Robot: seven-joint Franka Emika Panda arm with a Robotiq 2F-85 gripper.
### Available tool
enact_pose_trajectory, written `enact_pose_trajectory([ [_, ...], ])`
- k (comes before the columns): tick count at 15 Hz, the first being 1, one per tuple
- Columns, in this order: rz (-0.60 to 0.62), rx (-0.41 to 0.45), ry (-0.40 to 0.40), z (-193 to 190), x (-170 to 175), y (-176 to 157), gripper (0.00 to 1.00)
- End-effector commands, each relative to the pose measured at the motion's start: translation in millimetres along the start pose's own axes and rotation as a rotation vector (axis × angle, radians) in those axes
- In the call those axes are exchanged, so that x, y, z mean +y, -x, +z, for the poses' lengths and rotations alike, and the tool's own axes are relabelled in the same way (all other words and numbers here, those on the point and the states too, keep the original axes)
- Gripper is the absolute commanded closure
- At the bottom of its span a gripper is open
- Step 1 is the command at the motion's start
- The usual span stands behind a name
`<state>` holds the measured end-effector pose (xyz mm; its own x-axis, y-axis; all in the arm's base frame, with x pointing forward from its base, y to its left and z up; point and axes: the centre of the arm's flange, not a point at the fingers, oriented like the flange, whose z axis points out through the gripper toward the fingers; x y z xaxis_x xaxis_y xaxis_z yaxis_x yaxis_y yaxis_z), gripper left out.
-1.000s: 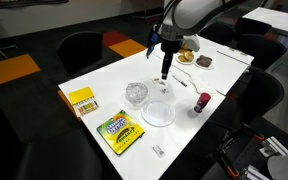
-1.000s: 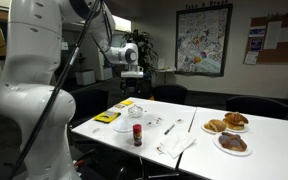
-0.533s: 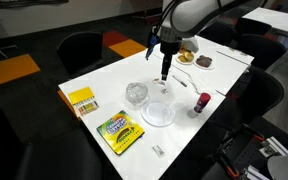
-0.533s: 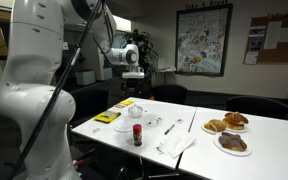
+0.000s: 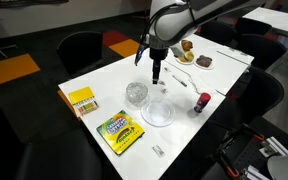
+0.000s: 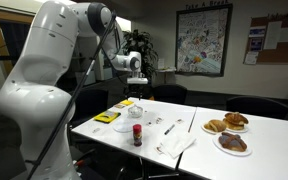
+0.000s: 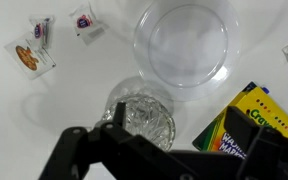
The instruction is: Take the lid of the glass container, put some candy in it and put the lid back on
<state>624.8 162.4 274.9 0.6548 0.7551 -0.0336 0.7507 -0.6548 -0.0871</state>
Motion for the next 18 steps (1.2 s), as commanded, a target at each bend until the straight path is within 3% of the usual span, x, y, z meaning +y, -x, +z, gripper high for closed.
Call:
enact_pose_trajectory([
  [1, -0.08, 0.001, -0.008, 13, 15, -32, 0.0],
  [10, -0.169, -0.028, 0.043, 38, 18, -65, 0.0],
  [18, -0.214, -0.014, 0.017, 54, 24, -80, 0.0],
])
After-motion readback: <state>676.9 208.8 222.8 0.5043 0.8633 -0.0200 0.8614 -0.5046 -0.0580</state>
